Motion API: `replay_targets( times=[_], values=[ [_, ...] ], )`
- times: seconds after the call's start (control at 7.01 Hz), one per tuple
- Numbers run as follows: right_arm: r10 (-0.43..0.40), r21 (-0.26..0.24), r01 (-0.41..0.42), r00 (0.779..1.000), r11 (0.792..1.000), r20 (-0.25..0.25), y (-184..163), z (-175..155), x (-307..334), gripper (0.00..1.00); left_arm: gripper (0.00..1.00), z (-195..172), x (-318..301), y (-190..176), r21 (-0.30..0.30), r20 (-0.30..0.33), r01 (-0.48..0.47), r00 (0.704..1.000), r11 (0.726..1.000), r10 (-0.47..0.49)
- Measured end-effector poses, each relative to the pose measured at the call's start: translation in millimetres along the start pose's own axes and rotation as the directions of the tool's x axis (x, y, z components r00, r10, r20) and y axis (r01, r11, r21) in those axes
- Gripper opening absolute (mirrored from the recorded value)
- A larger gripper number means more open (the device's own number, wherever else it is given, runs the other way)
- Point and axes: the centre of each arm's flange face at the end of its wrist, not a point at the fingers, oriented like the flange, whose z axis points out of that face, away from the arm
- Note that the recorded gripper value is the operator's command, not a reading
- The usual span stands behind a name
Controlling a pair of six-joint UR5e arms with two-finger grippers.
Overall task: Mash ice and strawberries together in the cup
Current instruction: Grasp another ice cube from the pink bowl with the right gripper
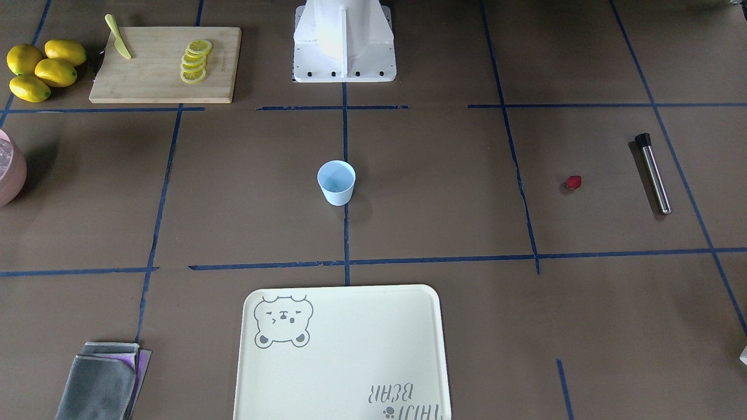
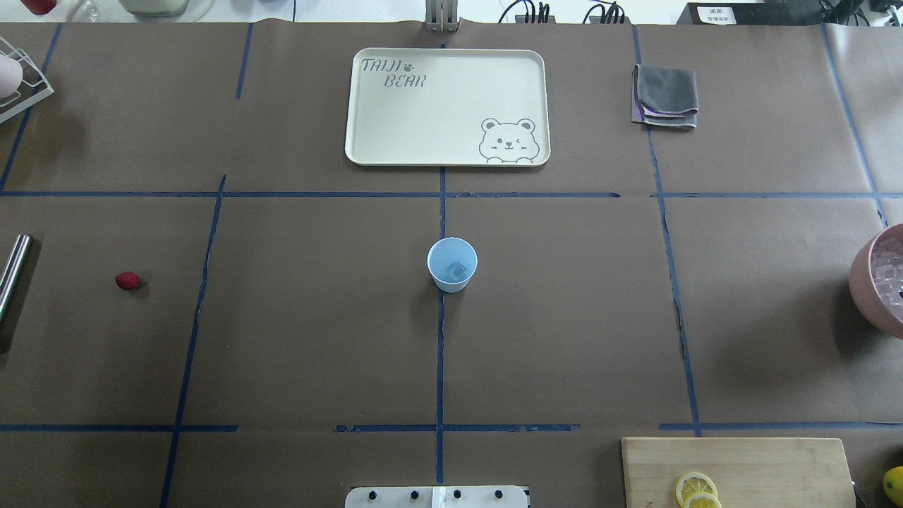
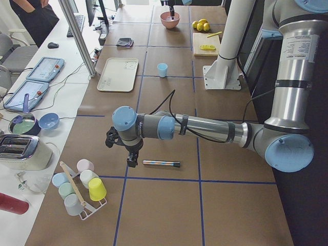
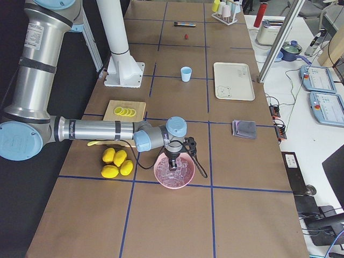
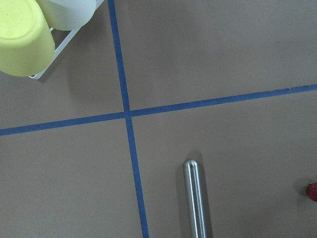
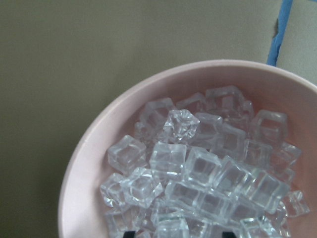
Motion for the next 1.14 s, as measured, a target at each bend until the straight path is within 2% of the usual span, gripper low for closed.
replay_targets(
  times=[0.43,0.86,1.14],
  values=[
    [-0.003,-0.012,0.003,1.0,1.0,0.0,0.0,5.6,-1.0,0.58,1.0,-0.3,0.5,-0.3,0.001,0.0,-0.001,1.0,1.0,0.001],
    [-0.007,-0.012,0.007,1.0,1.0,0.0,-2.1,6.4,-2.6,0.51,1.0,-0.5,0.6,-0.4,0.002,0.0,-0.002,1.0,1.0,0.002],
    [-0.012,-0.011,0.012,1.0,1.0,0.001,-2.8,6.5,-3.8,0.51,1.0,-0.6,0.8,-0.5,0.002,0.0,-0.002,1.0,1.0,0.002]
  ],
)
